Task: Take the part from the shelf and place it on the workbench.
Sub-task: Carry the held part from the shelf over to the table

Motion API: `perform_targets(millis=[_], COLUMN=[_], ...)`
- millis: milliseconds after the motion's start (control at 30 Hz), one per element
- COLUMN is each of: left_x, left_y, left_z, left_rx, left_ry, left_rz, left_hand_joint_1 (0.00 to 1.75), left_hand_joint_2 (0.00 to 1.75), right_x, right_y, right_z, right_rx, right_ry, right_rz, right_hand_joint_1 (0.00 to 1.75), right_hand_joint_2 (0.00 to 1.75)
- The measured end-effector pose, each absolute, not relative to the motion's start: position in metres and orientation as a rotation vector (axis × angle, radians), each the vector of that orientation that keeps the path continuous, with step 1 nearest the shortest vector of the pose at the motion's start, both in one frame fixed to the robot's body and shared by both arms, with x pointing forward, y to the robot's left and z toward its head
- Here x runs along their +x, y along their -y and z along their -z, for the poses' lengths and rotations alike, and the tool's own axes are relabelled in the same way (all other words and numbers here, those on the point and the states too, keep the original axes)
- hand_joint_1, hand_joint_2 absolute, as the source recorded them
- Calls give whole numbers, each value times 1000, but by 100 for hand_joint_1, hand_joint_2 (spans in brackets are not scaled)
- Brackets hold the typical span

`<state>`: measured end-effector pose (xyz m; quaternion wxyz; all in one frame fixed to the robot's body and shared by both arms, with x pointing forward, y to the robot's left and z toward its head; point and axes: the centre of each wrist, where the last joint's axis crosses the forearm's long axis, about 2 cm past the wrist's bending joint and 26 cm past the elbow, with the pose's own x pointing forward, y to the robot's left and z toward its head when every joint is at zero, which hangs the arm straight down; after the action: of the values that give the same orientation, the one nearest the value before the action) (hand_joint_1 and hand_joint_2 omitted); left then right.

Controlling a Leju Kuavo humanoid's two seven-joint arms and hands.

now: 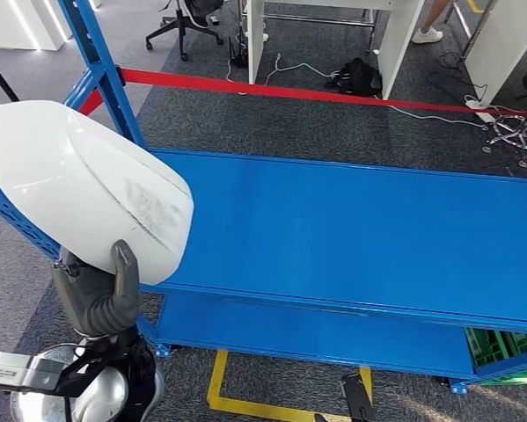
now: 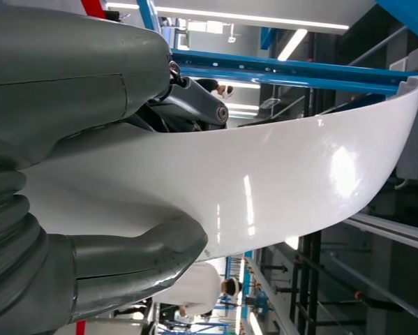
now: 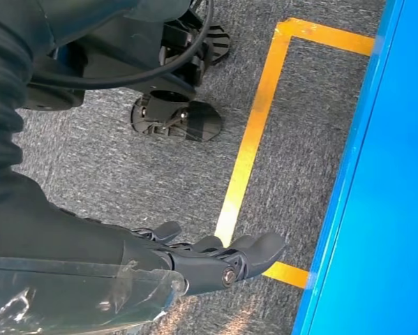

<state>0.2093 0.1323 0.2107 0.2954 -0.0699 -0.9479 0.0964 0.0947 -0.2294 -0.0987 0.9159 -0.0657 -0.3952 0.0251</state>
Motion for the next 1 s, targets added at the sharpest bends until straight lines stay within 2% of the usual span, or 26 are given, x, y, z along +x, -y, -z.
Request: perform_targets(millis=[467, 1000], left_x=[208, 210], left_y=[-134, -135], left_z=[-213, -214], left_rx=[-218, -251], left_ry=[2531, 2524], left_rz=[-248, -260], left_hand_joint_1=[175, 175], left_hand_joint_2=[175, 175], right_x=[88, 80], right_y=[224, 230], right_z=[100, 101], right_rx=[91, -193], right_ry=[893, 447], right_rz=[-8, -252], right_hand_joint_1=[0, 0], right_hand_joint_2=[175, 175])
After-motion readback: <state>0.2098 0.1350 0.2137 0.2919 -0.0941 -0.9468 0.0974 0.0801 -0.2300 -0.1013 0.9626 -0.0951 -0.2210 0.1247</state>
